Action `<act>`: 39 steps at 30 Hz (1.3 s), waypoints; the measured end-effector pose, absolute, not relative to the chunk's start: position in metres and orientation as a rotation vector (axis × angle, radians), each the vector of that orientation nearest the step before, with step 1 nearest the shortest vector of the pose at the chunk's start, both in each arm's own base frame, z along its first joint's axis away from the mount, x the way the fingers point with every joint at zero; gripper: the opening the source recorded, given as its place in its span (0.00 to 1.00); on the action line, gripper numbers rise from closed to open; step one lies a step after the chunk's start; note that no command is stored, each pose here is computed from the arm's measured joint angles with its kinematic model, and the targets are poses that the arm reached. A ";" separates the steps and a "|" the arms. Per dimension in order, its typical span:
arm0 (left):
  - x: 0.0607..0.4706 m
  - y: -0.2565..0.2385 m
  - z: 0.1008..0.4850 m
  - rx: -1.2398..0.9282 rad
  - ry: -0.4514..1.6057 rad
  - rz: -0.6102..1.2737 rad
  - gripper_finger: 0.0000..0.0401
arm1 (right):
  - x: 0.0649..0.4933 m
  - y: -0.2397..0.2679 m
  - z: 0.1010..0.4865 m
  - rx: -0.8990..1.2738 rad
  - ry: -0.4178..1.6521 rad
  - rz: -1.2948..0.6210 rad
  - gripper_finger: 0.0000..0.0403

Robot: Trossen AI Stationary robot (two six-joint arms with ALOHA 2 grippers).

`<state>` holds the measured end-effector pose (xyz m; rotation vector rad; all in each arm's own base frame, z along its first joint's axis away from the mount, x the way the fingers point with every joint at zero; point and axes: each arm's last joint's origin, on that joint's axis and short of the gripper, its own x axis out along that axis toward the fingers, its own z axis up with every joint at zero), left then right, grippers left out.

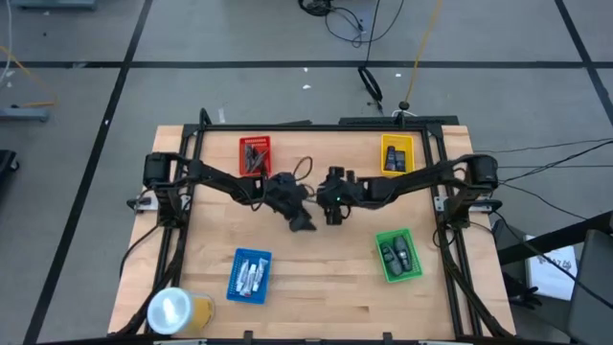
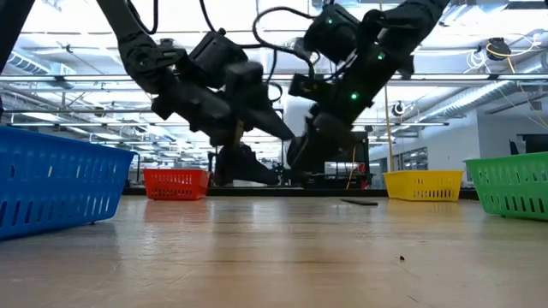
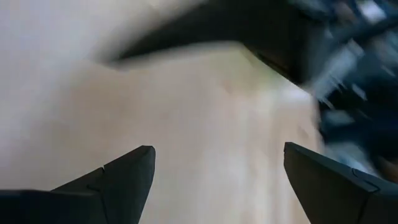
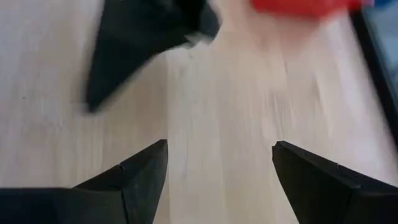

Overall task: Pick & Place Travel size toiletries
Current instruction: Put the black comb into the orange basket

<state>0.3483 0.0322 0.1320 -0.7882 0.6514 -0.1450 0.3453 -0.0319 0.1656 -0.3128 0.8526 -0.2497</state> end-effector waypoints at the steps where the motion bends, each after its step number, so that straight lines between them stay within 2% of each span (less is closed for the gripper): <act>1: 0.349 0.037 0.132 -0.777 0.630 -0.087 0.87 | 0.340 -0.036 0.168 -0.277 0.874 -0.277 0.69; 5: 0.348 0.052 0.132 -0.780 0.588 0.040 0.87 | 0.327 -0.057 0.162 -0.156 0.944 -0.391 0.69; 11: 0.351 0.050 0.136 -0.754 0.538 0.036 0.87 | 0.300 -0.090 0.132 0.001 1.079 -0.540 0.69; 18: 0.351 0.046 0.135 -0.697 0.546 0.030 0.87 | 0.286 -0.105 0.132 0.179 1.122 -0.661 0.69; 22: 0.350 0.048 0.133 -0.696 0.548 0.067 0.87 | 0.283 -0.106 0.131 0.360 1.114 -0.672 0.69; 27: 0.350 0.049 0.132 -0.707 0.555 0.097 0.87 | 0.287 -0.101 0.129 0.508 1.102 -0.599 0.69; 33: 0.349 0.049 0.132 -0.710 0.563 0.099 0.87 | 0.305 -0.087 0.134 0.572 0.982 -0.395 0.69; 39: 0.350 0.047 0.131 -0.732 0.565 0.101 0.87 | 0.312 -0.074 0.135 0.533 0.957 -0.254 0.69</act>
